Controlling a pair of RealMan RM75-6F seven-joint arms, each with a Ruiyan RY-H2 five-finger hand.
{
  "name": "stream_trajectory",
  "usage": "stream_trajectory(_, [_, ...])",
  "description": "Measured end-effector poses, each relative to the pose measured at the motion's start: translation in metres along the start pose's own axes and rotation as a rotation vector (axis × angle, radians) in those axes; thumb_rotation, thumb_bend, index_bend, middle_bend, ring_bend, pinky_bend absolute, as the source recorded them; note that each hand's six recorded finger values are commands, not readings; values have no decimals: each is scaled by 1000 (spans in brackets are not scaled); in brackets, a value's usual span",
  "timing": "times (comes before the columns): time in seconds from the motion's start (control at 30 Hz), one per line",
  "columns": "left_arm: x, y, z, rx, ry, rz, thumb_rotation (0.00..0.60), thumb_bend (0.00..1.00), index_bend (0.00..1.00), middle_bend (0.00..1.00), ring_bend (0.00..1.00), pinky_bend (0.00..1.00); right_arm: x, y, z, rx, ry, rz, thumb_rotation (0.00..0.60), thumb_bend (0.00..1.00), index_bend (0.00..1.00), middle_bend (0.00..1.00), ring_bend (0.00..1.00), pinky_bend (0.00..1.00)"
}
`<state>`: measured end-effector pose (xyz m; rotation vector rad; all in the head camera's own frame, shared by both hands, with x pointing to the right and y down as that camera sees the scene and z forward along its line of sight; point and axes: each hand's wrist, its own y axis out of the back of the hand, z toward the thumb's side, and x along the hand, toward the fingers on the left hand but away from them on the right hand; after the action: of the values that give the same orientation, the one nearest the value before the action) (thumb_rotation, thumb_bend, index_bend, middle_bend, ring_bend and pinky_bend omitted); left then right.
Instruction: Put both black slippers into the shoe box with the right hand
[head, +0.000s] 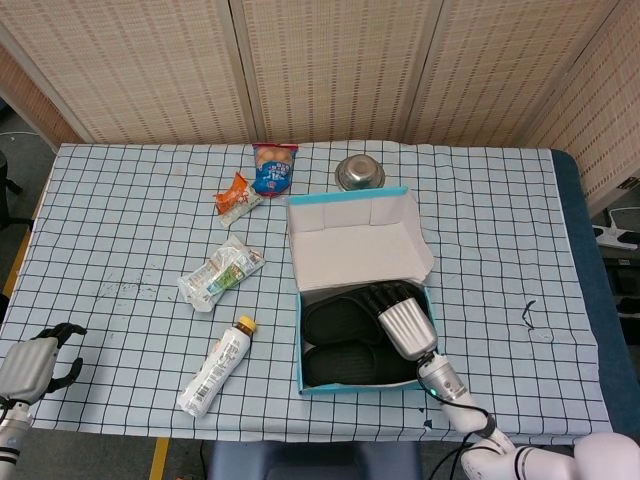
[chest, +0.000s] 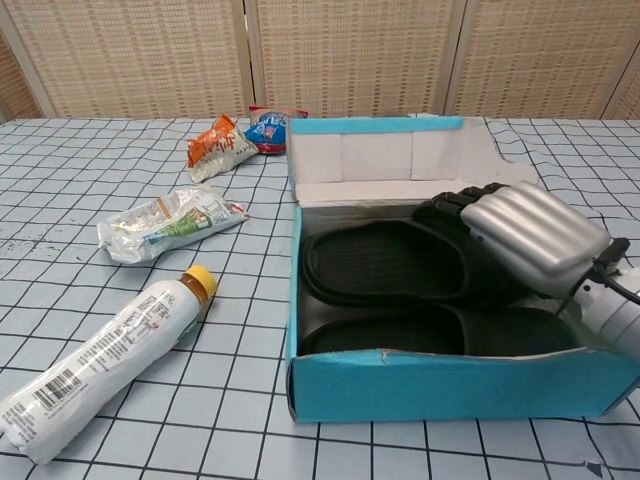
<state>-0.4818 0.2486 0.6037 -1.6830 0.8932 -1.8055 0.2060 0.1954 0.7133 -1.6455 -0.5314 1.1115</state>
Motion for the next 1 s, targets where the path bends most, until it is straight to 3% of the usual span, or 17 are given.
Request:
stream_trajectory(0.23, [0,-1,0,2,3,-3,600,440,300,252,286,461,0,13,-5,-70,-6,11,600,64,232,237,53,258])
stream_trajectory(0.37, [1,-1,0,-2,6,-6,600,439,300,252,286,460,0,27,-8,-129,-5,1,600,61,114,43,0,151])
stream_trajectory(0.6, [1,-2,0,2,5,-9,600,440,300,252,286,460,3,52,-14,-212,-5,-11,600,56,44,0,0,94])
stream_trajectory(0.83, [1,-2,0,1,7,-9,600,440,300,252,286,460,7,69,-16,-339,5,57,600,57,38,0,0,83])
stream_trajectory(1.0, [1,-2,-1,0,9,-11,600,440,300,252,286,461,9,71,-18,-374,3,82,600,56,47,0,0,83])
